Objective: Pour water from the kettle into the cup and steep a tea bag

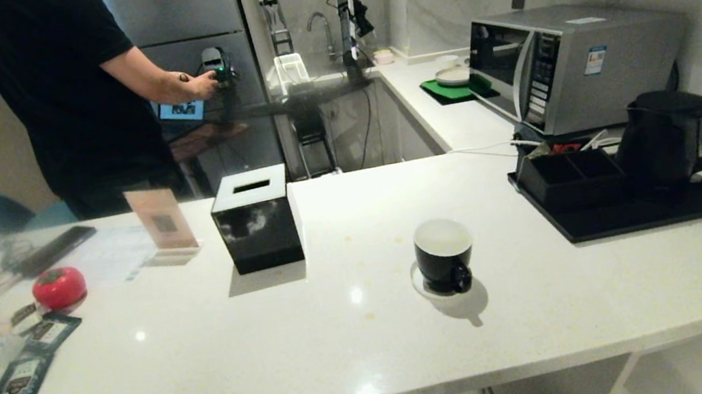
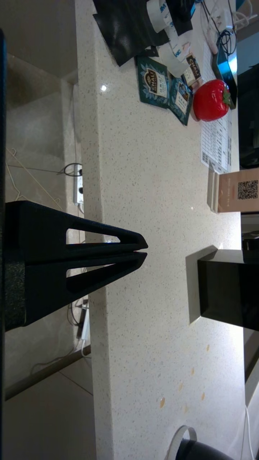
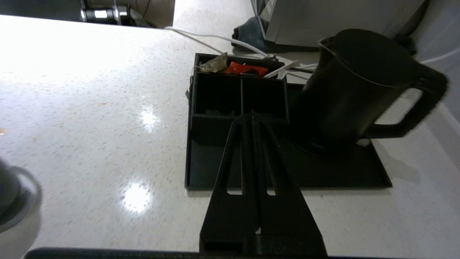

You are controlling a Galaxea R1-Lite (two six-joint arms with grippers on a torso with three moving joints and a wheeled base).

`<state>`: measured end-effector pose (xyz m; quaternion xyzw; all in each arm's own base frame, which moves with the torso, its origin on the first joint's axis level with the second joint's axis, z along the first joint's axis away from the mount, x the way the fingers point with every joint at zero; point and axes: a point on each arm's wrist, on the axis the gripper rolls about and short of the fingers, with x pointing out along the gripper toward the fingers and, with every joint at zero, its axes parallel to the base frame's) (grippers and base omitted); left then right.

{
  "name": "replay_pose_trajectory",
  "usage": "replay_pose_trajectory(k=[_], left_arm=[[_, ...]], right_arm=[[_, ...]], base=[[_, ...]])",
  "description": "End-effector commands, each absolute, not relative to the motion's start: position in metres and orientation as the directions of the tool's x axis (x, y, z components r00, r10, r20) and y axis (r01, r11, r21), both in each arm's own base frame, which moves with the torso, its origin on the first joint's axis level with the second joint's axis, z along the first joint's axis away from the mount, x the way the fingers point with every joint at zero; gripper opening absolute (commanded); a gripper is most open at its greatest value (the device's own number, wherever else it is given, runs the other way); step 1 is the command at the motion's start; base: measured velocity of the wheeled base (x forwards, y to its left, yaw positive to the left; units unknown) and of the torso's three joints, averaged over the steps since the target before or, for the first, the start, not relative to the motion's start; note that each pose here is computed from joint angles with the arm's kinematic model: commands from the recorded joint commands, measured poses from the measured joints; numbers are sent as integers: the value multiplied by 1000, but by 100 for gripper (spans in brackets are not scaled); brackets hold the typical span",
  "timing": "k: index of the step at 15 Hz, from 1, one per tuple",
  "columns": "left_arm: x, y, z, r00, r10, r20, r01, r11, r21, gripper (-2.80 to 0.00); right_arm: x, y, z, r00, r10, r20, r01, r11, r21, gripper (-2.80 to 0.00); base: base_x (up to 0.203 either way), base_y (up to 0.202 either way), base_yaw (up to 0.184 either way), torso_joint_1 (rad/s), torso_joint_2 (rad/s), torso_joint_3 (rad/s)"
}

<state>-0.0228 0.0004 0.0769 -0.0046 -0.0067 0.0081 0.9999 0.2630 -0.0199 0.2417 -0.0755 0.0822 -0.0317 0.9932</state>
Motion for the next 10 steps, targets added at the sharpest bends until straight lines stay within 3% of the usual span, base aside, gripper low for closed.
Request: replay_pose_trajectory(k=[1, 10], left_arm=[[-23, 0, 77, 1000, 17, 12, -17, 1000, -9, -280], [-23, 0, 77, 1000, 17, 12, -17, 1000, -9, -280]], right_arm=[[301, -23, 223, 971, -75, -225, 40, 987, -154, -280], [408, -30, 186, 959, -70, -275, 31, 989, -145, -280]], base=[[0, 0, 0, 0, 0, 0], [0, 0, 0, 0, 0, 0]])
